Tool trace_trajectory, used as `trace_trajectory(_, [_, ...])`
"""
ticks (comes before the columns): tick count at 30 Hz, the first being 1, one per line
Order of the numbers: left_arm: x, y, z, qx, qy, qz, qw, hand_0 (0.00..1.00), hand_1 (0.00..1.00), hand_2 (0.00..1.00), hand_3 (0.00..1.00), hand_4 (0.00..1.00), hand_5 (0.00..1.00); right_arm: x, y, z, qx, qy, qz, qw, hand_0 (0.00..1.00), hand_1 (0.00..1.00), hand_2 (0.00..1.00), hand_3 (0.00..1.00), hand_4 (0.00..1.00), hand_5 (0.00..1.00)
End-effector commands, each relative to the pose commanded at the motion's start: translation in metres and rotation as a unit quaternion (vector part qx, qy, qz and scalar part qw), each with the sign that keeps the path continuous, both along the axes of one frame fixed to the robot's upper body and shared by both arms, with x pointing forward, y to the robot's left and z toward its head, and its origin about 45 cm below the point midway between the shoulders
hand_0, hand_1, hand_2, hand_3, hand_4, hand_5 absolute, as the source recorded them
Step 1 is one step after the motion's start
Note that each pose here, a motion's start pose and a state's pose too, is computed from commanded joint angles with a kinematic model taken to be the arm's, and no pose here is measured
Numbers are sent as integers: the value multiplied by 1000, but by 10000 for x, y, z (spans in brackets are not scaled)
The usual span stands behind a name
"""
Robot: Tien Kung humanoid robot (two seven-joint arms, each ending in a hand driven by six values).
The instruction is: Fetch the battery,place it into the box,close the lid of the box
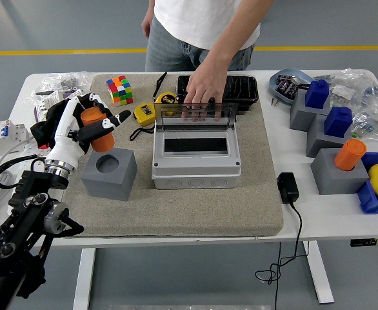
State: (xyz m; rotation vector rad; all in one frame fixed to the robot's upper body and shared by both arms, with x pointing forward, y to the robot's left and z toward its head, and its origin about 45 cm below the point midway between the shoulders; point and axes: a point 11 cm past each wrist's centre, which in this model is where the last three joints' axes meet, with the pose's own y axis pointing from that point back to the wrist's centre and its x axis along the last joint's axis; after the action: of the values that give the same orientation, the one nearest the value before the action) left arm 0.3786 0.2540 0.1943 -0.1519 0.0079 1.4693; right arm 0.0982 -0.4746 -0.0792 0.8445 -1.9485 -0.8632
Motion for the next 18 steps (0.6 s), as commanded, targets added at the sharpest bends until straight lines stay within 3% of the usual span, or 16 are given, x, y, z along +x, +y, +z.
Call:
trace_trajectory(4, [38, -26, 102, -7, -13, 4, 1000, 2, 2, 40, 20, 998, 44, -2, -12, 4, -1, 0, -2, 1000, 836, 816, 779, 809, 998, 998])
trace_trajectory(5, [53, -33, 139, -5, -16, 3, 1000, 2, 2, 26, 2, 998, 152, -3, -15, 5, -1, 0, -2, 1000, 836, 816, 779, 809, 998, 998])
trace_trajectory(9, [109, -79, 289, 9, -32, -7, 999, 2, 2, 26, 2, 998, 152, 11, -22, 12, -2, -1, -1, 1000, 836, 816, 779, 809, 998, 998])
trace_trajectory(10, [122, -101, 336, 22, -37, -11, 999, 2, 2, 26, 2, 998, 152, 18, -24, 15, -2, -2, -1, 1000, 836, 816, 779, 809, 998, 998])
trace_trajectory(11, [130, -120, 367, 34, -41, -13, 998, 2, 2, 11, 2, 998, 383, 23, -26, 17, -3, -3, -1, 1000, 836, 815, 779, 809, 998, 998])
trace_trajectory(16, [184, -291, 522, 153, -62, -35, 986, 2, 2, 11, 2, 998, 383, 45, -38, 28, -4, -6, -2, 1000, 836, 815, 779, 809, 998, 998])
trace_trajectory(17, [206, -359, 559, 185, -70, -46, 979, 2, 2, 8, 2, 998, 536, 44, -41, 29, -4, -6, -2, 1000, 836, 815, 779, 809, 998, 998])
trace_trajectory(18, [226, -424, 582, 218, -77, -58, 971, 2, 2, 8, 2, 998, 536, 45, -47, 32, -5, -6, -2, 1000, 836, 815, 779, 809, 998, 998])
